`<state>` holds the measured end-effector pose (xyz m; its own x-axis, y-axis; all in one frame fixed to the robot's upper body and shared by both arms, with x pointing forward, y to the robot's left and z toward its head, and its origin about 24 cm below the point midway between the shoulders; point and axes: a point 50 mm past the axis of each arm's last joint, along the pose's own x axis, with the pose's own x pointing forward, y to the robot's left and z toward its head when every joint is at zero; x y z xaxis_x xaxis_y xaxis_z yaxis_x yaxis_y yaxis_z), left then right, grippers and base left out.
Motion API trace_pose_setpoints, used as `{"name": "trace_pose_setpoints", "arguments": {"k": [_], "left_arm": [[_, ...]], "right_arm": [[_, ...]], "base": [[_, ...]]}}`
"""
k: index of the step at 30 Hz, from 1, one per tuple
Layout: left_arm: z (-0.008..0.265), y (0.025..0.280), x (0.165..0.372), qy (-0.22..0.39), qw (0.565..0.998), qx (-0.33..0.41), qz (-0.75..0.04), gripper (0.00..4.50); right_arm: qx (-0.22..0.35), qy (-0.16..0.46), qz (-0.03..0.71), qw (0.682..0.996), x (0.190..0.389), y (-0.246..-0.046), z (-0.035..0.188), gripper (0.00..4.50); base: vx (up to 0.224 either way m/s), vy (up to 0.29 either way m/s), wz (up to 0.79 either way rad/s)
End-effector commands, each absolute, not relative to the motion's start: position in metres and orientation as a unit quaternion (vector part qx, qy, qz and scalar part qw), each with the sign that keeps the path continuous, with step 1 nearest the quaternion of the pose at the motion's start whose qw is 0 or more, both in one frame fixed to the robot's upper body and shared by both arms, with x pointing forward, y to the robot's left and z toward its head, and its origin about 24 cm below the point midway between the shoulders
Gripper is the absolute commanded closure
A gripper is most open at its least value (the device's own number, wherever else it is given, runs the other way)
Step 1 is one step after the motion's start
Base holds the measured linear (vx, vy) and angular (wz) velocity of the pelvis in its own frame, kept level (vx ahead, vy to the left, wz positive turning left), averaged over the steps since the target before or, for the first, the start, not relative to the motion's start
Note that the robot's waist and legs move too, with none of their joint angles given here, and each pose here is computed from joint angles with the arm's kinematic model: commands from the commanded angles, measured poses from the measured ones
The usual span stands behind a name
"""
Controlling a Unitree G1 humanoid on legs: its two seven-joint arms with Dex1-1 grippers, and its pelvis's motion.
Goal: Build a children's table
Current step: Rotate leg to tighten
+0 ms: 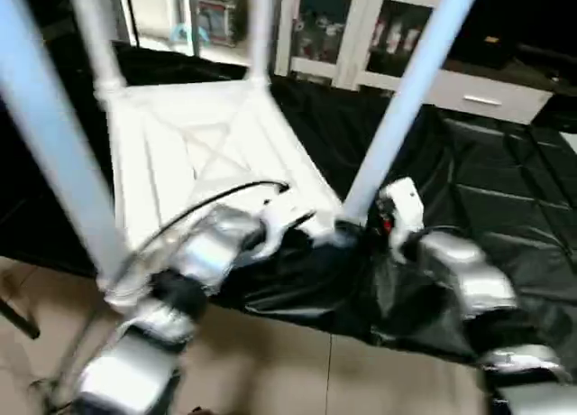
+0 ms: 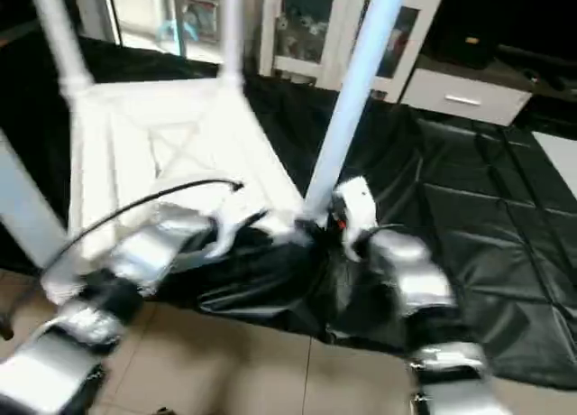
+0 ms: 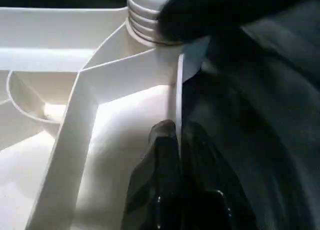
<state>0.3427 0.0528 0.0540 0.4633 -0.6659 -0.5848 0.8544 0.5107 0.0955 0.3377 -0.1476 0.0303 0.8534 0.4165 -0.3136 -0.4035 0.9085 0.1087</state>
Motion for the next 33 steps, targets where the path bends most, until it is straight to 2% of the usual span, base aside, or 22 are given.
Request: {"name": "trace_pose_setpoints", "arguments": {"k": [1, 5, 8, 11, 14, 15, 17, 18, 19, 20, 23, 27, 28, 33], "left_arm": [[0.063, 0.042, 0.350, 0.225, 0.858, 0.173, -0.427, 4.50], [0.069, 0.025, 0.354, 0.200, 0.877, 0.165, -0.404, 4.50], [0.070, 0.023, 0.356, 0.195, 0.881, 0.167, -0.397, 4.50], [0.068, 0.029, 0.358, 0.200, 0.881, 0.180, -0.390, 4.50], [0.066, 0.034, 0.359, 0.203, 0.879, 0.180, -0.391, 4.50], [0.065, 0.036, 0.359, 0.203, 0.878, 0.181, -0.395, 4.50], [0.065, 0.041, 0.358, 0.200, 0.871, 0.180, -0.410, 4.50], [0.064, 0.043, 0.357, 0.200, 0.869, 0.181, -0.415, 4.50], [0.063, 0.046, 0.355, 0.199, 0.861, 0.189, -0.428, 4.50], [0.062, 0.047, 0.354, 0.198, 0.858, 0.192, -0.433, 4.50], [0.057, 0.058, 0.346, 0.203, 0.832, 0.212, -0.472, 4.50], [0.052, 0.070, 0.333, 0.221, 0.798, 0.220, -0.516, 4.50], [0.051, 0.072, 0.329, 0.223, 0.787, 0.221, -0.532, 4.50], [0.047, 0.083, 0.309, 0.251, 0.729, 0.222, -0.597, 4.50]], "right_arm": [[0.011, 0.219, 0.101, 0.970, 0.331, -0.159, 0.006, 1.78], [-0.010, 0.215, 0.093, 0.972, 0.329, -0.131, 0.001, 1.78], [-0.021, 0.203, 0.094, 0.974, 0.330, -0.126, 0.004, 1.78], [0.020, 0.173, 0.095, 0.980, 0.335, -0.120, 0.015, 1.78], [0.036, 0.157, 0.120, 0.980, 0.336, -0.117, 0.022, 1.78], [0.052, 0.148, 0.124, 0.980, 0.336, -0.119, 0.025, 1.78], [0.047, 0.128, 0.143, 0.980, 0.336, -0.124, 0.033, 1.78], [0.041, 0.122, 0.147, 0.981, 0.336, -0.127, 0.035, 1.23], [0.033, 0.111, 0.155, 0.981, 0.336, -0.131, 0.039, 1.09], [0.032, 0.108, 0.159, 0.981, 0.336, -0.133, 0.041, 1.09], [0.032, 0.100, 0.180, 0.978, 0.335, -0.150, 0.050, 0.68], [0.026, 0.109, 0.232, 0.966, 0.331, -0.170, 0.058, 0.48], [0.022, 0.116, 0.259, 0.959, 0.328, -0.173, 0.059, 0.26], [-0.024, 0.163, 0.428, 0.889, 0.305, -0.184, 0.058, 0.04]], "base": [[0.000, 0.000, 0.00], [0.000, 0.000, 0.00], [0.000, 0.000, 0.00], [0.000, 0.000, 0.00], [0.000, 0.000, 0.00], [0.000, 0.000, 0.00], [0.000, 0.000, 0.00], [0.000, 0.000, 0.00], [0.000, 0.000, 0.00], [0.000, 0.000, 0.00], [0.000, 0.000, 0.00], [0.000, 0.000, 0.00], [0.000, 0.000, 0.00], [0.000, 0.000, 0.00]]}}
